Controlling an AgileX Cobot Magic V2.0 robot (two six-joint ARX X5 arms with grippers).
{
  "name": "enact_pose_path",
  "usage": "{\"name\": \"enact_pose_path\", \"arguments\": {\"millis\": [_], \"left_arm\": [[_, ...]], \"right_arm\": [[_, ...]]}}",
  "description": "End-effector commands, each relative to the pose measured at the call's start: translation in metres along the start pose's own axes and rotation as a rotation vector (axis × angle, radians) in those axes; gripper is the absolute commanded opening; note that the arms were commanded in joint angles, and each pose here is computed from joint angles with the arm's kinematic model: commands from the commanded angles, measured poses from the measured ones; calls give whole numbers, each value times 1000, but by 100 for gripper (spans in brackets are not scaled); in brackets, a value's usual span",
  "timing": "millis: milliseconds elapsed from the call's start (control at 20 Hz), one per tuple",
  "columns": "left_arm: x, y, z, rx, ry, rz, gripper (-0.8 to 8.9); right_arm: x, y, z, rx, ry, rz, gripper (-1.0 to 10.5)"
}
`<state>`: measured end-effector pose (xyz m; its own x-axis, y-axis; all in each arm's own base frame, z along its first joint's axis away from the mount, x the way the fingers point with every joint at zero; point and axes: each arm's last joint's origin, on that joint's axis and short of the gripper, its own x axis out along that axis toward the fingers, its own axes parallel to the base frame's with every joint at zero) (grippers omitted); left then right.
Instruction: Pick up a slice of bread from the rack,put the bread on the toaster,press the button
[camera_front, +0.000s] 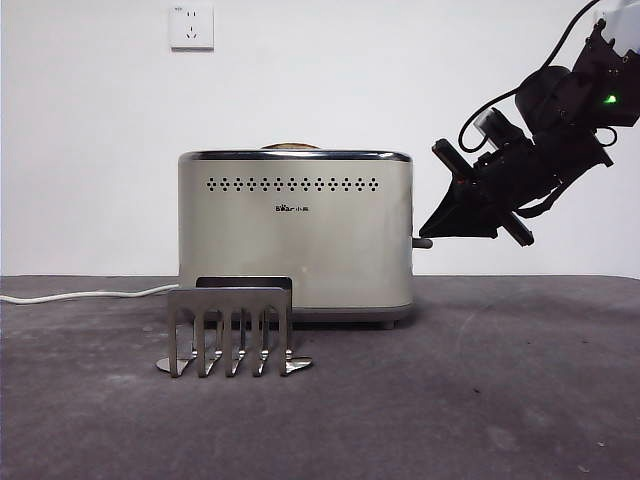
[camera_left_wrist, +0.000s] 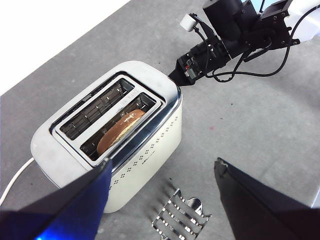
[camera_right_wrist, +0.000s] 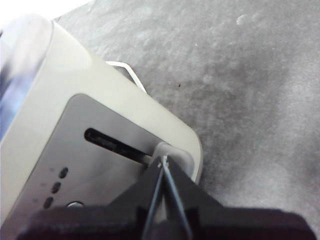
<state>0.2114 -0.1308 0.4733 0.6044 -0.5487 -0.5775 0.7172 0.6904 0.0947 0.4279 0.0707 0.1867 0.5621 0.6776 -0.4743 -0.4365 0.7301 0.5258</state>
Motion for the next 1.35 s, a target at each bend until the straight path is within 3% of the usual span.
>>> {"name": "enact_pose_path", "arguments": {"millis": [50,550,750,900,1100,1350], "left_arm": [[1,-1,0,-22,5,-5,346],[1,-1,0,-24,5,-5,346],[1,-1,-1,-24,8,-5,346],[1,-1,-2,-26,21,-7,346],[1,-1,-2,-27,22,-7,346],[1,-1,-3,-29,36,-11,346]], "right_arm": [[11,-13,-23,58,91,-45,-12],[11,-13,-22,54,84,-42,-12],[-2,-2,-2,84,-16,34,-12],[-33,28,24,9,-112,58,-12],[-99,86,49,-76,-202,83,-12],[-182,147,32,-166,-131,55,-12]]}}
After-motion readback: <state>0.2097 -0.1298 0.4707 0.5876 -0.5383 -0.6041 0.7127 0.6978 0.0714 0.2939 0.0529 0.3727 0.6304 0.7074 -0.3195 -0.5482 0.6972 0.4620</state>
